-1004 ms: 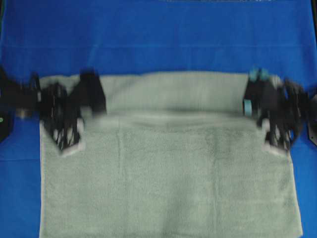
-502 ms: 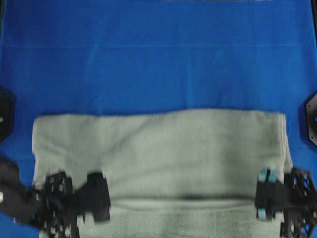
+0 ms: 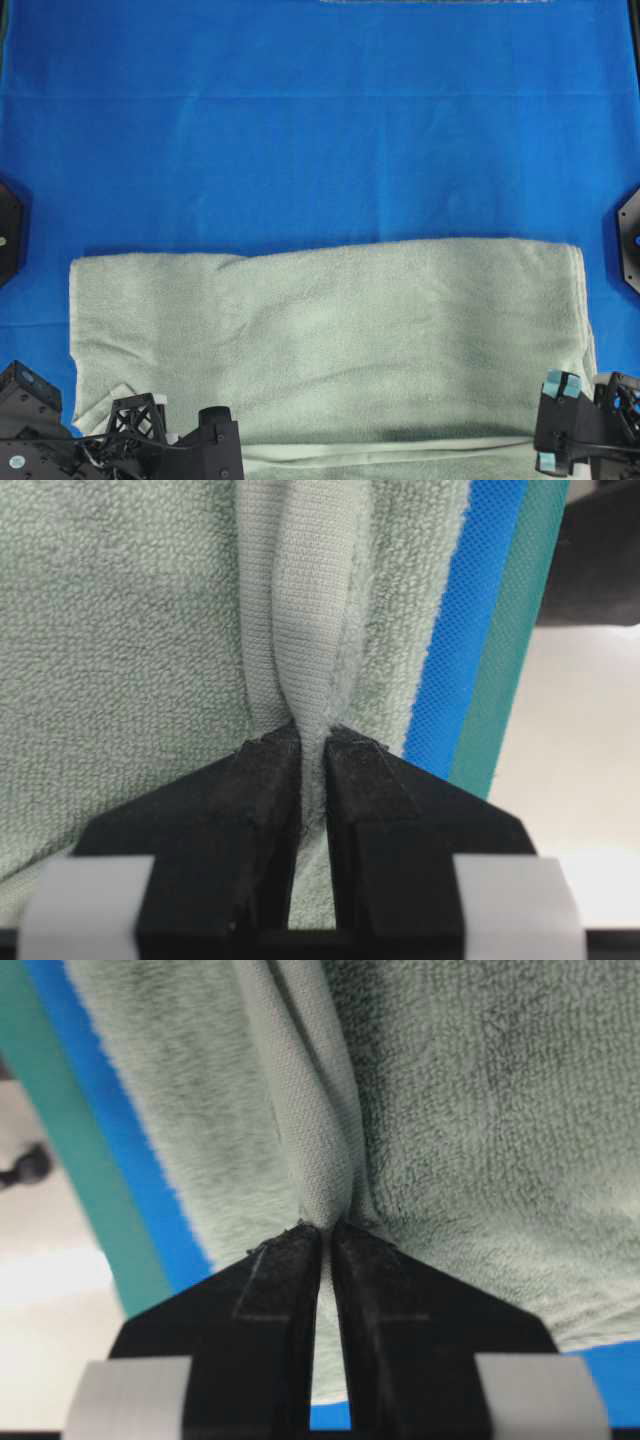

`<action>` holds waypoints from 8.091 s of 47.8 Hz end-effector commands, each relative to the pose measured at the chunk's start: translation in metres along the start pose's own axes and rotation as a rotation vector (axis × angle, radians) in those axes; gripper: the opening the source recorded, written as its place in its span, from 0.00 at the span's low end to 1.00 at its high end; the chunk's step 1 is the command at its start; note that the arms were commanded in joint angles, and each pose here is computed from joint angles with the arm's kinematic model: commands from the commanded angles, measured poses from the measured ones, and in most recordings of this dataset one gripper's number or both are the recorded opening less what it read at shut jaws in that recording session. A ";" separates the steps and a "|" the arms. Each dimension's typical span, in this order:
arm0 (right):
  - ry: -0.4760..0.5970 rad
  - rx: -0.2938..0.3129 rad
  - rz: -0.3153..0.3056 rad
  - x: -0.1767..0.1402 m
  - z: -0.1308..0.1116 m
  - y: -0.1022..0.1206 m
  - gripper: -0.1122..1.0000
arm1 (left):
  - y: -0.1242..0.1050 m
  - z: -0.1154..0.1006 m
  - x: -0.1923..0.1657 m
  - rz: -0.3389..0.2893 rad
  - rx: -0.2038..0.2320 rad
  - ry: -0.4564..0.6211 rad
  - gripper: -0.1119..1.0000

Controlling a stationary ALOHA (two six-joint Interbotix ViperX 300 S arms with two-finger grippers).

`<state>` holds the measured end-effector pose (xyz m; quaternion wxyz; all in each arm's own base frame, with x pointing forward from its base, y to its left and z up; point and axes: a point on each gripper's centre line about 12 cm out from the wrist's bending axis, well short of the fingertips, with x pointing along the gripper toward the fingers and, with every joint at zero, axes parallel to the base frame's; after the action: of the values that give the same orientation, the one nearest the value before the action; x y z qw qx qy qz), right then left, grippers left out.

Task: Fold a bath towel.
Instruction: 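Lower the folded edge onto the near edge and open both grippers, then grasp the folded towel's left and right ends with both grippers, then lift the towel and swing the right end toward the far side, then lay the towel diagonally and regrasp its far end with the right gripper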

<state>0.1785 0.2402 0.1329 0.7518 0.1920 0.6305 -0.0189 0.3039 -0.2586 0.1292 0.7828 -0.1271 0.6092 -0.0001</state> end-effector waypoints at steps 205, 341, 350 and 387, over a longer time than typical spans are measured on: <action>-0.986 0.131 -0.890 -0.296 0.187 -0.289 0.17 | -0.033 0.149 -0.239 -0.134 0.139 -0.547 0.18; -0.269 0.275 -0.523 -0.111 0.196 -0.394 0.64 | 0.197 -0.041 -0.104 0.077 -0.283 -0.279 0.84; -0.215 0.283 -0.513 -0.082 0.196 -0.414 0.64 | 0.196 -0.040 -0.104 0.078 -0.281 -0.278 0.84; -0.162 0.337 -0.468 -0.049 0.176 -0.419 0.20 | 0.195 -0.039 -0.104 0.074 -0.281 -0.280 0.84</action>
<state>0.2274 -0.2170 0.0946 0.7392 0.1528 0.5780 -0.3100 0.2033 -0.0591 0.1720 0.8268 -0.2060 0.5048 0.1384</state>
